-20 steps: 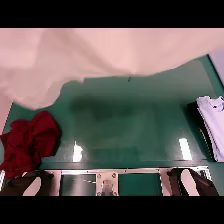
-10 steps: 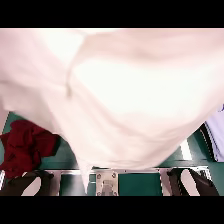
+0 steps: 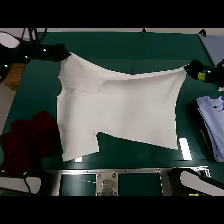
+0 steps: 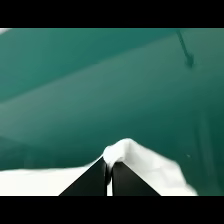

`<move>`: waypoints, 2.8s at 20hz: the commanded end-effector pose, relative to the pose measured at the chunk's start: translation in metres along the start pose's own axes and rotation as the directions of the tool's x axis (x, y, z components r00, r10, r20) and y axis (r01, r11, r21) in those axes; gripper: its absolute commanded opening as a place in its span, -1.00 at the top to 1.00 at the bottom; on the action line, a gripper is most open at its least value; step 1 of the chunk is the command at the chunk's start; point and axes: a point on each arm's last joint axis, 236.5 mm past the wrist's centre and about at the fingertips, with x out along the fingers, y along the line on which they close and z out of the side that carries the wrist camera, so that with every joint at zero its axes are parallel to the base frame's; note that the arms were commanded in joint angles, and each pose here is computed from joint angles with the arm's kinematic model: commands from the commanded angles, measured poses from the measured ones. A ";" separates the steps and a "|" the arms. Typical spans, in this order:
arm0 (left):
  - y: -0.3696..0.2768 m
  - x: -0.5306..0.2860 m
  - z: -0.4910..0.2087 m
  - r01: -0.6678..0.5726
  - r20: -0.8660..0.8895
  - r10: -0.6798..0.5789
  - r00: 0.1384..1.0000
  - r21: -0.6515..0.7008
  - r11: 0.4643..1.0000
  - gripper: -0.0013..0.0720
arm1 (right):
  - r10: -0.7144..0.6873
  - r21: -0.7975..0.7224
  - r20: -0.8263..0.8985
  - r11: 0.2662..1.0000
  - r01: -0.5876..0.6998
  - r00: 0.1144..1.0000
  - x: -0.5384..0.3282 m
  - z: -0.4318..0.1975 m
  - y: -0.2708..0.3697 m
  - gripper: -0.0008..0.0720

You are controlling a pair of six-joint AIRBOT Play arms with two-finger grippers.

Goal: Fold the shirts.

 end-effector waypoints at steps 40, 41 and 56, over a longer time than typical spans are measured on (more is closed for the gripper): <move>0.079 -0.057 -0.195 -0.266 -0.740 0.073 0.668 -0.146 0.953 -0.87 | -0.267 -0.098 -0.671 0.957 0.273 0.692 -0.060 -0.134 -0.098 0.27; 0.075 -0.068 -0.207 -0.287 -0.753 0.078 0.654 -0.152 0.946 -0.87 | -0.268 -0.072 -0.672 0.952 0.299 0.691 -0.074 -0.151 -0.101 0.29; 0.050 -0.119 -0.258 -0.333 -0.636 0.188 0.749 -0.115 0.936 -0.87 | -0.161 0.490 -0.497 0.759 0.429 0.853 -0.117 -0.298 -0.094 -0.03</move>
